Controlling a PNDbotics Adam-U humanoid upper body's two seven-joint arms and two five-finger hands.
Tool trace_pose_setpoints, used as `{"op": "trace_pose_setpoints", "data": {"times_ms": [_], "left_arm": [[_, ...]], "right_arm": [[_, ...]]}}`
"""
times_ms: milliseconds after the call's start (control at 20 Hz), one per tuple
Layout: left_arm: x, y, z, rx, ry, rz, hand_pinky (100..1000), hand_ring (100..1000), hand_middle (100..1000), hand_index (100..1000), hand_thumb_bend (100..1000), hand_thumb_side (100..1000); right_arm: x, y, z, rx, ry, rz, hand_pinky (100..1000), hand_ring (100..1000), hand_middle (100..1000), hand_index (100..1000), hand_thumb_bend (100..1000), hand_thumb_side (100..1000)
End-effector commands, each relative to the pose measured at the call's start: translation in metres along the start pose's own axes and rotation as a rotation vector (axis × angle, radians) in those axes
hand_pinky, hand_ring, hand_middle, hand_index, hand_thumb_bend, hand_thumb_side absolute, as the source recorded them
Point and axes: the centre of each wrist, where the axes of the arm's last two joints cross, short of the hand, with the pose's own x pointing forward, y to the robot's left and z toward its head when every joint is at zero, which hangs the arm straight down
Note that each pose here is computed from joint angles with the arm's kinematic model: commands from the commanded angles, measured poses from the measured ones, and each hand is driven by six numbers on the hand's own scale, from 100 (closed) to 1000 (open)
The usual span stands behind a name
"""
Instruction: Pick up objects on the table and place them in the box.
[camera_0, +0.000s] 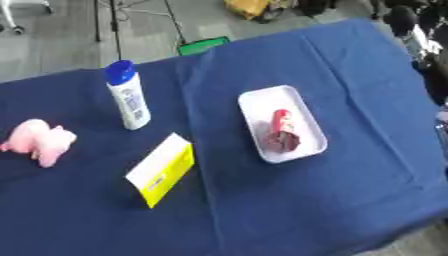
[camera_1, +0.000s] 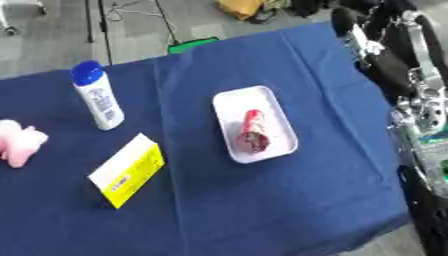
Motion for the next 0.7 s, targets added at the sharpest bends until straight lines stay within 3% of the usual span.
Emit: {"op": "trace_pose_setpoints", "data": {"times_ms": [50, 350, 700], "left_arm": [[-0.007, 0.023, 0.012, 0.045, 0.021, -0.019, 580, 731, 830, 849, 500, 918], [-0.03, 0.029, 0.049, 0.088, 0.121, -0.004, 565, 716, 816, 843, 518, 907], [-0.041, 0.015, 0.072, 0.142, 0.189, 0.06, 553, 706, 805, 837, 523, 897]], "right_arm": [[0.007, -0.01, -0.004, -0.008, -0.022, 0.047, 834, 845, 871, 850, 485, 477], [0.007, -0.011, -0.003, -0.008, -0.022, 0.054, 834, 846, 873, 850, 489, 477], [0.008, -0.008, -0.004, 0.012, -0.025, 0.049, 834, 846, 873, 849, 490, 476]]}}
